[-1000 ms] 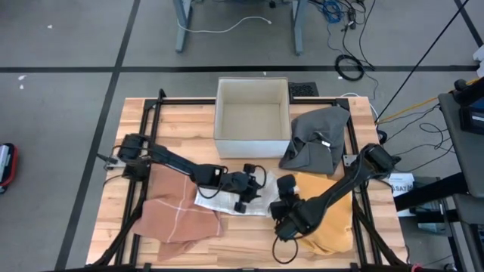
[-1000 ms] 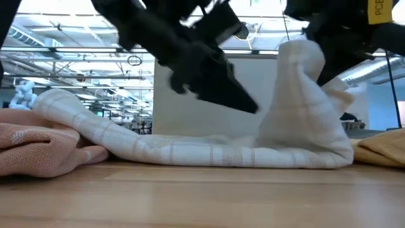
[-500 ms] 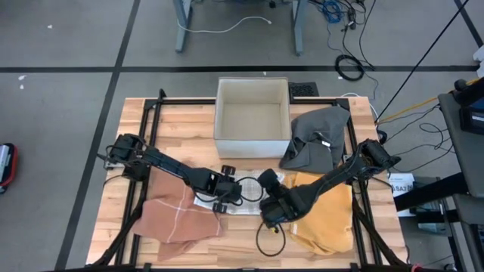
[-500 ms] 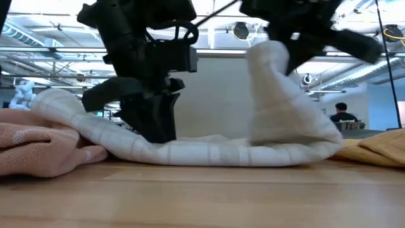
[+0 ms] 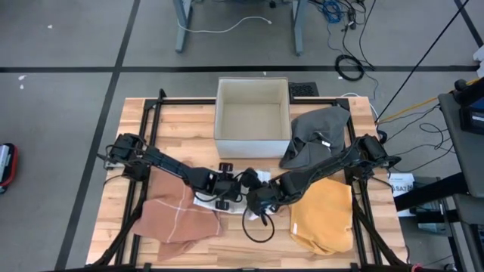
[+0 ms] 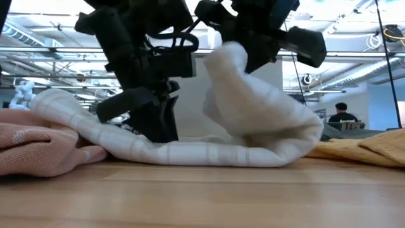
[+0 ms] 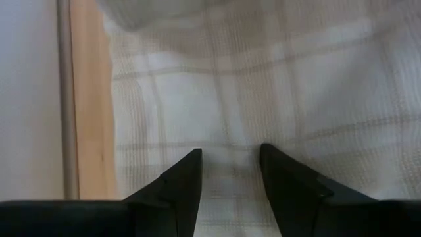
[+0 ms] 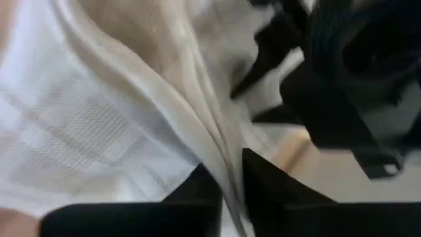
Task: Fold towel
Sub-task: Fold the white patterned towel
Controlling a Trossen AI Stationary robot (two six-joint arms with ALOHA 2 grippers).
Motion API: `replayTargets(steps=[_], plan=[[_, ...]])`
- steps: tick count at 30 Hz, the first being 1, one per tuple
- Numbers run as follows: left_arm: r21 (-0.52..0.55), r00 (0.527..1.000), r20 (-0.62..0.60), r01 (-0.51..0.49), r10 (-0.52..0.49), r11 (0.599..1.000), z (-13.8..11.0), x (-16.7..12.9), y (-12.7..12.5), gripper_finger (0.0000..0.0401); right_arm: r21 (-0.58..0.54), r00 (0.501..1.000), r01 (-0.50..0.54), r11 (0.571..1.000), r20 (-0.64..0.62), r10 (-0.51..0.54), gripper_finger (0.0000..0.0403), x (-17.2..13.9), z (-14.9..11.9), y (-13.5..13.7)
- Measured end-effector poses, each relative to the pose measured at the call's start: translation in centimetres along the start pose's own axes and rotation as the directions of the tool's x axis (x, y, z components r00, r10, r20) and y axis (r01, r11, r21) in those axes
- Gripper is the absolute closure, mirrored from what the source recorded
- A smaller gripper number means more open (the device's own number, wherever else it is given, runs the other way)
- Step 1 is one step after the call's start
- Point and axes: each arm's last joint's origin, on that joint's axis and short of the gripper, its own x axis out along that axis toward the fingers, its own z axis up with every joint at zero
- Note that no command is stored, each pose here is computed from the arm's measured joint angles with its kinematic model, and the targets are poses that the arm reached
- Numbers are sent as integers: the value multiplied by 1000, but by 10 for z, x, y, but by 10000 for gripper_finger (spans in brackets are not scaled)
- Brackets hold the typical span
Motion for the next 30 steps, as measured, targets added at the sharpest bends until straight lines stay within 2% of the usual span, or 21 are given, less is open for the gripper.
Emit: replayTargets(steps=[3, 6, 9, 15, 19, 21, 23, 27, 30], plan=[[-17, 1000, 5, -1, 1, 1000, -1, 0, 0, 238, 14, 999, 25, 1000, 25, -26, 321, 4, 1, 1], [-30, 1000, 19, -11, 12, 999, 1, -5, 1, 238, 30, 992, 124, 992, 5, -125, 279, 4, 4, -3], [-37, 999, 36, -30, 31, 999, 2, -11, 3, 238, 43, 983, 180, 983, 7, -181, 250, 2, 7, -5], [-53, 995, 68, -70, 74, 996, 5, -30, 11, 238, 56, 978, 204, 977, 31, -206, 232, -3, 12, -3], [-55, 992, 58, -112, 115, 992, 3, -41, 16, 238, 96, 955, 293, 951, -83, -286, 236, -8, 10, 4], [-57, 991, 57, -118, 121, 991, 3, -42, 17, 238, 151, 964, 260, 954, -103, -247, 240, -14, 8, 10], [-53, 991, 52, -121, 124, 991, 2, -41, 19, 238, 267, 989, 149, 952, -44, -143, 243, -19, 7, 14], [-42, 991, 32, -129, 130, 991, 1, -40, 24, 238, 441, 994, -75, 894, 106, 32, 247, -21, 13, 18], [-50, 990, 27, -134, 136, 990, 1, -38, 28, 238, 467, 972, -178, 866, 220, 81, 247, -14, 24, 20]])
